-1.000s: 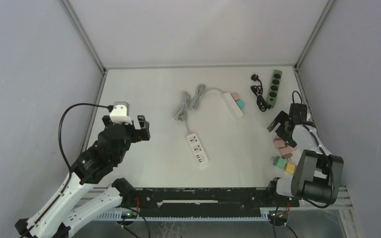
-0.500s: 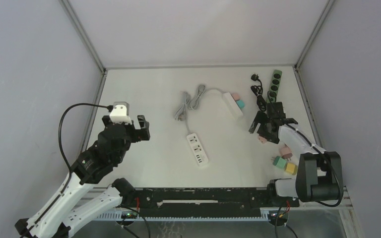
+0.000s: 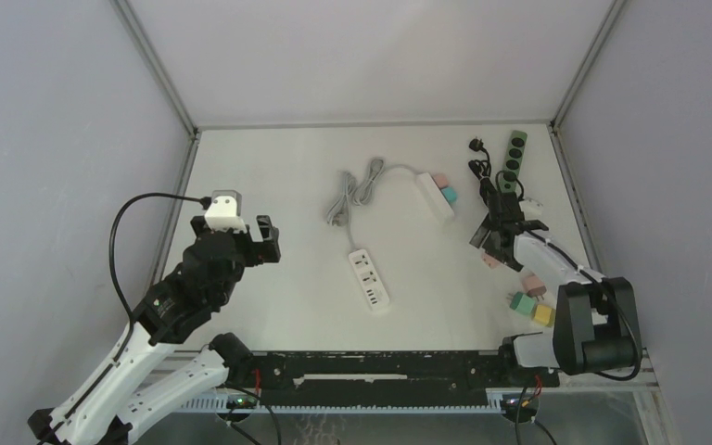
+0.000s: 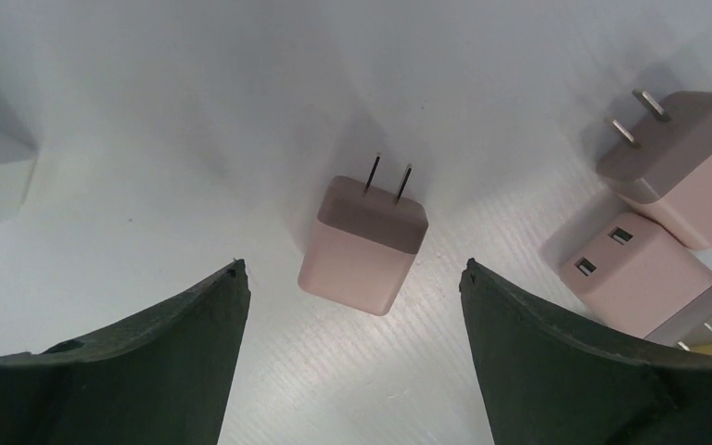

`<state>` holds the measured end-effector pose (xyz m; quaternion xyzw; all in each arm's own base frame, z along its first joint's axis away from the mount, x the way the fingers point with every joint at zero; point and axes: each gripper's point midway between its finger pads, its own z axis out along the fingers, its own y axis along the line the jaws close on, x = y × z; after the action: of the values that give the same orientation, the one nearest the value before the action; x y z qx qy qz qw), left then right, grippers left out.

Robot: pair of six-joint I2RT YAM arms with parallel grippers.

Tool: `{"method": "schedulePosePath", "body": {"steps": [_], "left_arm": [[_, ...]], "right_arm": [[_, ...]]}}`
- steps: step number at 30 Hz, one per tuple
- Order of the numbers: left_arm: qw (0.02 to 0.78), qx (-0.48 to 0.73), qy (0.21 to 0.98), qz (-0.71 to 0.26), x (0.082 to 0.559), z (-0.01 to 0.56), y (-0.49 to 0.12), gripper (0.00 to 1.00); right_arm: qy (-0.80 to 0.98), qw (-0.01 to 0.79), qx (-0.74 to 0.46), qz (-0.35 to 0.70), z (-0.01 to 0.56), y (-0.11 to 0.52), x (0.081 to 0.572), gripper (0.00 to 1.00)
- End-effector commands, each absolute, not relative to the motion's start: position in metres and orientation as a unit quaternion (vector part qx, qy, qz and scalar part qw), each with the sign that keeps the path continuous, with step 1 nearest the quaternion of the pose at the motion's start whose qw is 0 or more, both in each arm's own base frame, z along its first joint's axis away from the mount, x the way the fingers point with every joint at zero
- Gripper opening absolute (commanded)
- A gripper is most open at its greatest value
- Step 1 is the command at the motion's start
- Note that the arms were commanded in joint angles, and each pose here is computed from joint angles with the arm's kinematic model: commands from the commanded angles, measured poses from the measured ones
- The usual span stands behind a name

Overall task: Insert the plug
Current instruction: Move the plug to the center of the board, then pick up the plug from the center of the board.

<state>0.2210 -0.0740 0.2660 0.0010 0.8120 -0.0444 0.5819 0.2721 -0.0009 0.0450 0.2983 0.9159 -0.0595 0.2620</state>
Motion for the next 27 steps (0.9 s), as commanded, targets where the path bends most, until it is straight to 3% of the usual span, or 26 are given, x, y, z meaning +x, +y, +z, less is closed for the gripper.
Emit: {"method": "schedulePosePath", "body": {"steps": [1,8,15,19,23,27], "left_arm": [[0.586,0.005,0.809,-0.04,0.223,0.264,-0.074,1.0],[0.586,0.006,0.809,-0.04,0.223,0.264,-0.074,1.0],[0.585,0.007,0.81,-0.04,0.223,0.263,-0.075,1.0],[0.584,0.006,0.811,-0.038,0.224,0.262,-0.074,1.0],[0.584,0.001,0.811,-0.037,0.225,0.261,-0.072,1.0],[0.582,-0.003,0.812,-0.04,0.227,0.26,-0.071,1.0]], "right_arm": [[0.892,0.29,0.339,-0.074,0.048,0.001,0.293,0.89],[0.892,0.28,0.343,-0.093,0.032,0.003,0.293,0.87],[0.897,0.271,0.333,-0.104,0.025,0.005,0.291,0.79],[0.898,0.277,0.325,-0.103,0.03,0.007,0.291,0.72],[0.902,0.283,0.31,-0.1,0.036,0.01,0.289,0.57],[0.909,0.291,0.283,-0.097,0.043,0.017,0.288,0.51]]}}
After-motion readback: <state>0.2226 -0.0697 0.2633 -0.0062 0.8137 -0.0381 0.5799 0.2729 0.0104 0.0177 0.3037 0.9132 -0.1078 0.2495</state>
